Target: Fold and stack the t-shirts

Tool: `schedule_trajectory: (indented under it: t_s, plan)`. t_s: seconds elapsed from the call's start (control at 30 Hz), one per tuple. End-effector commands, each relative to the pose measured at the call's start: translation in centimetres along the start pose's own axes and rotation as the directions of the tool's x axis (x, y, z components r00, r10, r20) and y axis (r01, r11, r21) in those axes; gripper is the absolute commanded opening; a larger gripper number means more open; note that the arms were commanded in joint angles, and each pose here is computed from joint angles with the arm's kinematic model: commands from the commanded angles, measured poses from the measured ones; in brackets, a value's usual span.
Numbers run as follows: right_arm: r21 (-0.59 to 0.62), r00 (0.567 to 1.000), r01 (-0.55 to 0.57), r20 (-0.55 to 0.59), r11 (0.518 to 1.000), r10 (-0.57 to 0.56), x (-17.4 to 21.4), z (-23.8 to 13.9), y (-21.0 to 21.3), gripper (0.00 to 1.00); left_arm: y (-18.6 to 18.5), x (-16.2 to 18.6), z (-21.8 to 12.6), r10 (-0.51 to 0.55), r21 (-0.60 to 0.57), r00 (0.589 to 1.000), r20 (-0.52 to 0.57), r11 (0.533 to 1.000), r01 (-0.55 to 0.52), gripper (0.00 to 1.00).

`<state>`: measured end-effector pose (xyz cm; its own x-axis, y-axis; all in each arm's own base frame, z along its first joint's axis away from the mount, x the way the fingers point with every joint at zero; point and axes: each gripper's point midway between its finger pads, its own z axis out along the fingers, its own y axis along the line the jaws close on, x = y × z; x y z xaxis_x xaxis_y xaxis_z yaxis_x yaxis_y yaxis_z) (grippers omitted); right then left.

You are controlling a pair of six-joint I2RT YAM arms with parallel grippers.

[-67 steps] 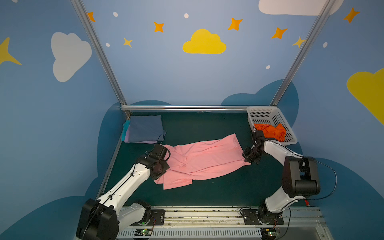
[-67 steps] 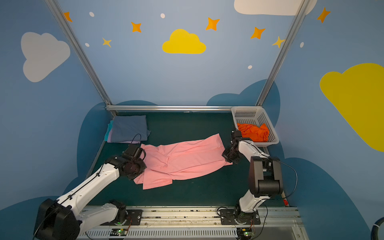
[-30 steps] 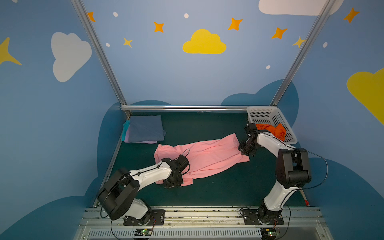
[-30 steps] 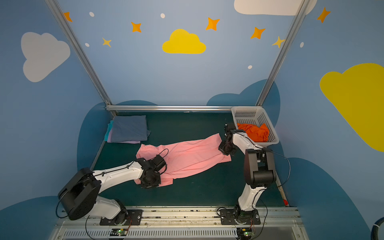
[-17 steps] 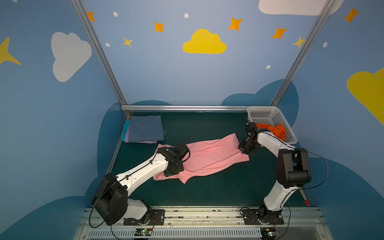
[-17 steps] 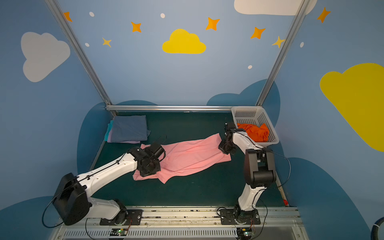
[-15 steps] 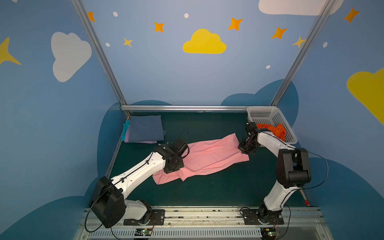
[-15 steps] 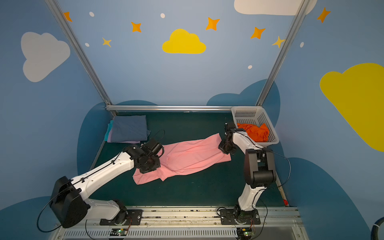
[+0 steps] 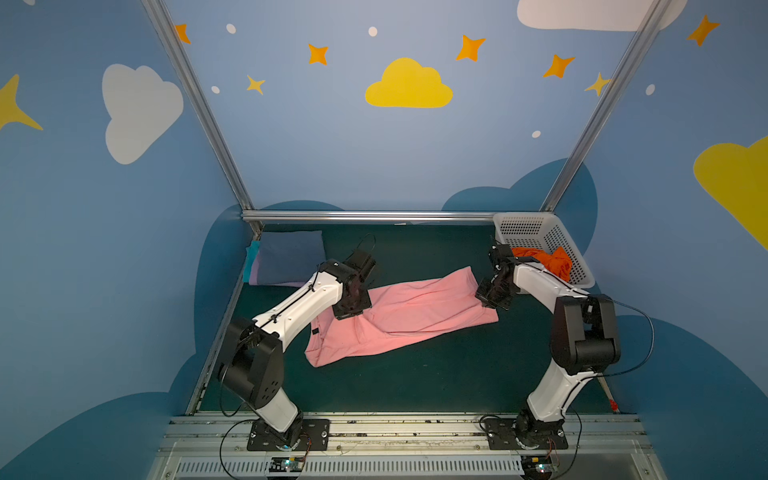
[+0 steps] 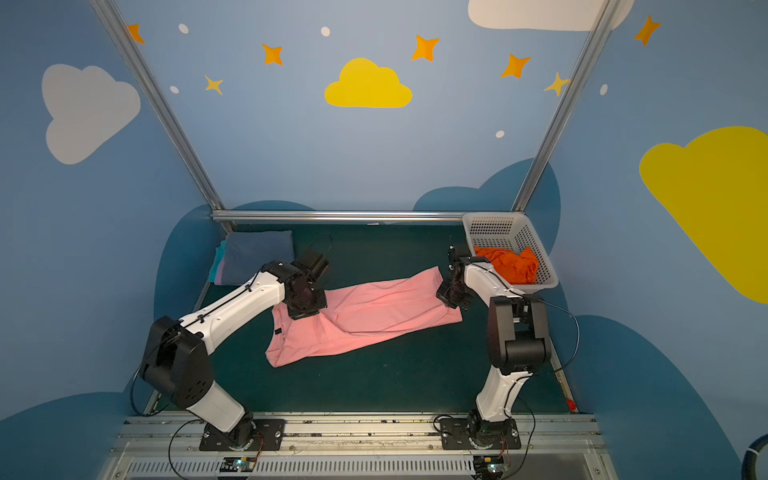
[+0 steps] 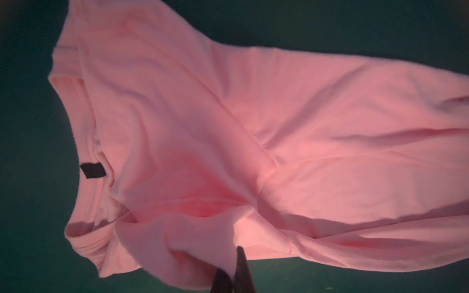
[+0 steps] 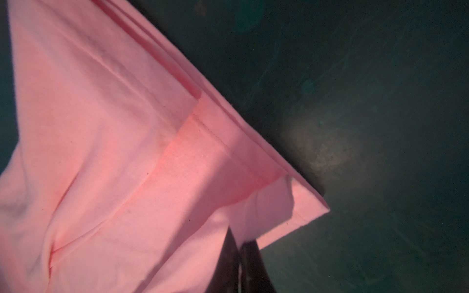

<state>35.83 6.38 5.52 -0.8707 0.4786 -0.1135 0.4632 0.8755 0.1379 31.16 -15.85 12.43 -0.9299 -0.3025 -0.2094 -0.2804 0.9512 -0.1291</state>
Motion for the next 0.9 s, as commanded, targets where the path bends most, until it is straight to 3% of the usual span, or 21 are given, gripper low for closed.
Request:
schedule_trajectory:
  t_s: [0.0, 0.53, 0.73, 0.87]
  plan:
    - [0.012, 1.000, -0.003, 0.008, 1.000, 0.003, -0.5, 0.0, 0.4, 0.05, -0.4, -1.9, -0.9, 0.040, -0.022, 0.998, 0.048, 0.999, -0.039, 0.04]
    - [0.019, 1.000, 0.007, 0.011, 1.000, -0.007, -1.0, 0.3, 1.4, 0.10, 1.1, -3.1, 4.8, 0.106, -0.223, 0.994, -0.015, 0.969, -0.107, 0.07]
    - [0.048, 0.999, 0.026, 0.029, 0.999, -0.027, -1.7, -0.1, 1.7, 0.35, 2.0, -4.6, 5.5, 0.094, -0.292, 0.996, 0.007, 0.953, -0.087, 0.07]
    - [0.057, 0.998, 0.044, 0.040, 0.997, -0.046, -2.0, -0.5, 2.2, 0.39, 3.2, -5.6, 5.6, 0.071, -0.348, 0.997, 0.018, 0.936, -0.060, 0.06]
